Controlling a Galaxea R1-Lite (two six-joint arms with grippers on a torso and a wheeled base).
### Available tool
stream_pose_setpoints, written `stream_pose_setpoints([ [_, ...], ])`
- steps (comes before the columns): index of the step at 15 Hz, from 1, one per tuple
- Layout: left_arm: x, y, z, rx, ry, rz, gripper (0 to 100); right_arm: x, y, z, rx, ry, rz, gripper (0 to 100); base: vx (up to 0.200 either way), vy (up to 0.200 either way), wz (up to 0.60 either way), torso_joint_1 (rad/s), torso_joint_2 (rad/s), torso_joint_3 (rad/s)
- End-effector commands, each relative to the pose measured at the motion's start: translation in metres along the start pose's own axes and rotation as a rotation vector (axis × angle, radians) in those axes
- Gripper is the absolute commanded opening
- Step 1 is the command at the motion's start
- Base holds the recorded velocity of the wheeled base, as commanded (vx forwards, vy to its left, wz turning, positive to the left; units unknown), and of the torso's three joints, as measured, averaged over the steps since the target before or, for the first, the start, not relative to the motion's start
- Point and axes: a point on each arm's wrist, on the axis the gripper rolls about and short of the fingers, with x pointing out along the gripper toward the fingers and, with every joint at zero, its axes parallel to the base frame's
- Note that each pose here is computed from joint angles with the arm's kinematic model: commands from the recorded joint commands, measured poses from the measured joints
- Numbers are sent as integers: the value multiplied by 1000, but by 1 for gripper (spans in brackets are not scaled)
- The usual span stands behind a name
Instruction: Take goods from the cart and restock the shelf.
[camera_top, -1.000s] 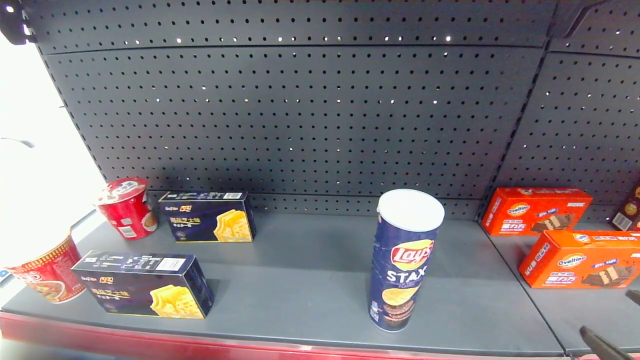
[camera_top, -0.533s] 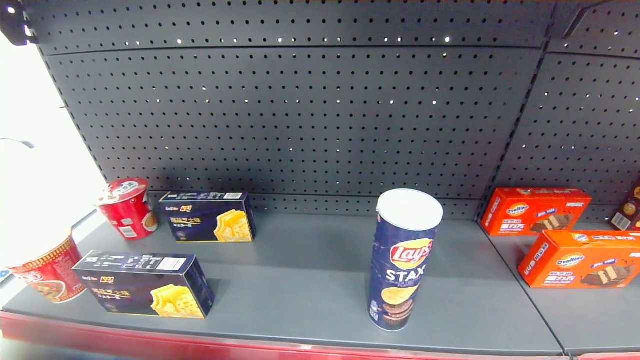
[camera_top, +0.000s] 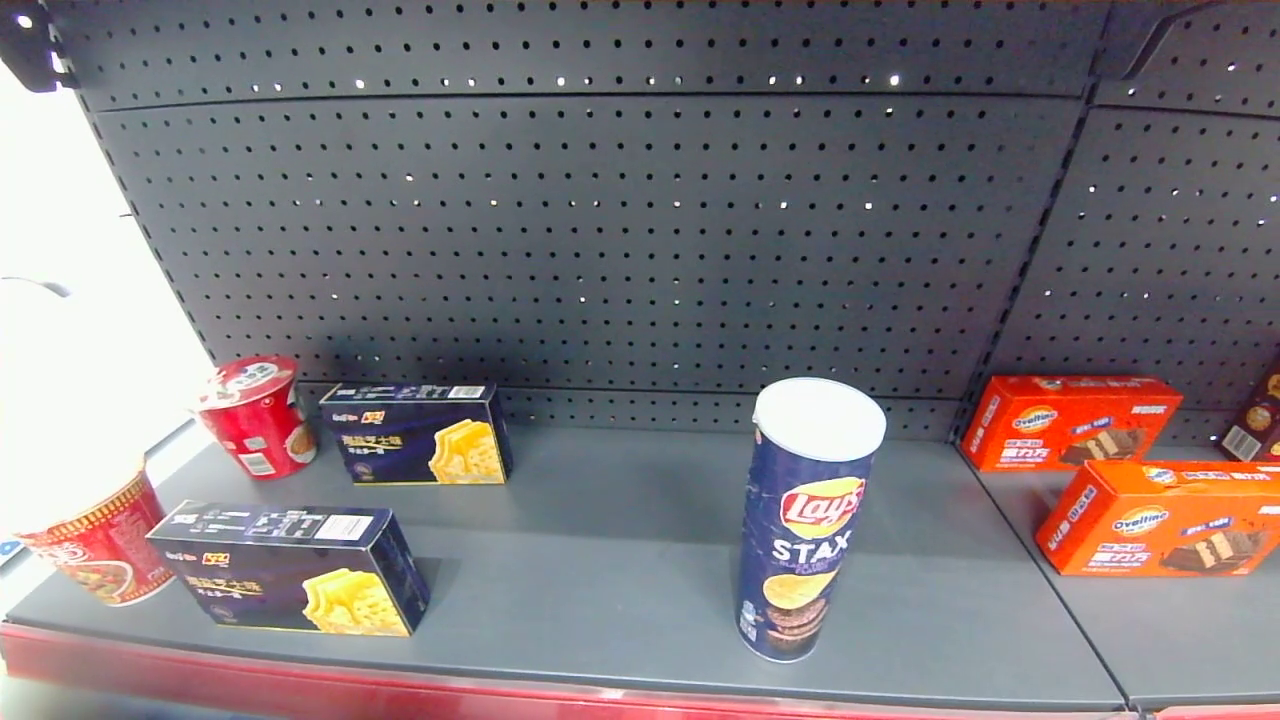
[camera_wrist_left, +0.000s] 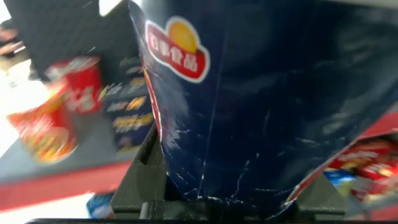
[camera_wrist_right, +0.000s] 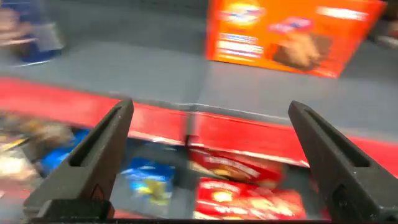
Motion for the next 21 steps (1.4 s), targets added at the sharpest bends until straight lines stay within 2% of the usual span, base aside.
stream_pose_setpoints([
  [1,11,2,14,-18,36,-66,0,0,0,0,-2,3,6,100,0,0,0,0,0,0],
  [5,34,6,42,-47,97,-213,0,0,0,1,0,9,15,100,0,0,0,0,0,0],
  [7,48,11,44,-69,148,-235,0,-1,0,1,-1,25,24,100,0,0,0,0,0,0],
  [8,66,17,46,-84,182,-239,0,-1,1,0,-1,26,30,100,0,0,0,0,0,0],
  [9,75,20,47,-90,191,-250,0,-1,1,0,-1,26,32,100,0,0,0,0,0,0],
  [10,95,26,48,-104,206,-314,0,-1,1,0,-4,26,30,100,0,0,0,0,0,0],
  [11,110,29,49,-112,213,-352,0,-1,0,0,-7,26,27,100,0,0,0,0,0,0],
  [14,136,36,49,-114,216,-375,0,-1,1,0,-28,26,30,100,0,0,0,0,0,0],
  [19,160,40,67,-103,191,-397,0,-1,1,0,-36,26,32,100,0,0,0,0,0,0],
  [21,162,40,68,-104,193,-400,0,-1,1,0,-36,26,32,100,0,0,-300,-1,1,1],
])
